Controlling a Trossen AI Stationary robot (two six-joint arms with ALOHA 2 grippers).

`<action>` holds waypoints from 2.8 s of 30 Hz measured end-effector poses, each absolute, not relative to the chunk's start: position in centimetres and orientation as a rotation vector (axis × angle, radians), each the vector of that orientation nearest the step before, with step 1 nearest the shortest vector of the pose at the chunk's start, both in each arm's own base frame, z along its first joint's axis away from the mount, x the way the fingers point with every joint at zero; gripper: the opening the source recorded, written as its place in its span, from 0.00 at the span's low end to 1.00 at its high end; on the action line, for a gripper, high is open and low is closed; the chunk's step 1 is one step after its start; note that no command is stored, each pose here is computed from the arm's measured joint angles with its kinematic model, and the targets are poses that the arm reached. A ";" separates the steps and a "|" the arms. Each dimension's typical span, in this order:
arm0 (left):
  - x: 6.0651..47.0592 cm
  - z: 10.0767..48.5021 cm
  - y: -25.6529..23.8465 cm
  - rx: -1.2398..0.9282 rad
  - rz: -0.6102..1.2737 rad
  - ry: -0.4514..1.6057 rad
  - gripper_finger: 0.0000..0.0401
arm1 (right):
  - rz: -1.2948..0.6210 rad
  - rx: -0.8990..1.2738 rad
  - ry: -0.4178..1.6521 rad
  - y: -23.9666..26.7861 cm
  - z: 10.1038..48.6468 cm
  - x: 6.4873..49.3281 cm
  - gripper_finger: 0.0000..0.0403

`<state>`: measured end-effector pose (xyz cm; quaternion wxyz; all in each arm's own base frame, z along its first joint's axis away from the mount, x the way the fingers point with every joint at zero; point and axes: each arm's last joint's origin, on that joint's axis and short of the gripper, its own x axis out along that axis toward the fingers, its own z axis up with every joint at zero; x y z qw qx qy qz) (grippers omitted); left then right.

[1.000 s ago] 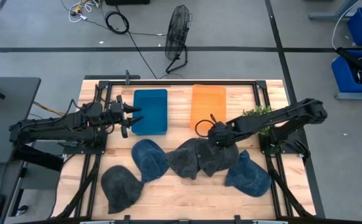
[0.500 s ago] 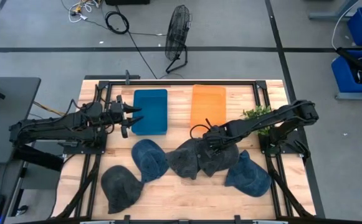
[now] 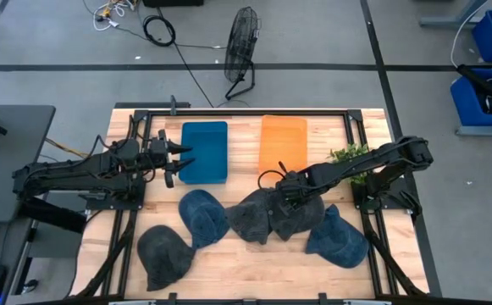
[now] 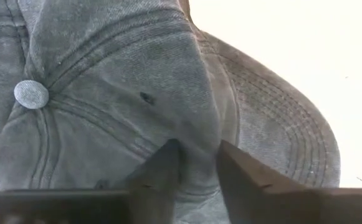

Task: Pick & Place hat
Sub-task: Put the right gray cap into the orange bin

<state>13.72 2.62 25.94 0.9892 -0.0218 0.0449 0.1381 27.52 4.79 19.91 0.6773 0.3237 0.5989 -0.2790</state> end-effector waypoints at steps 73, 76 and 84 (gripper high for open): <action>13.7 25.9 2.6 -0.044 0.277 0.095 0.45 | 0.066 -0.831 1.423 -8.6 25.2 29.4 0.00; 13.7 25.9 2.6 -0.044 0.277 0.095 0.45 | 0.107 -0.850 1.439 -8.5 25.1 29.3 0.00; 13.7 25.9 2.6 -0.044 0.277 0.095 0.45 | 0.249 -0.916 1.332 -8.3 25.2 29.9 0.00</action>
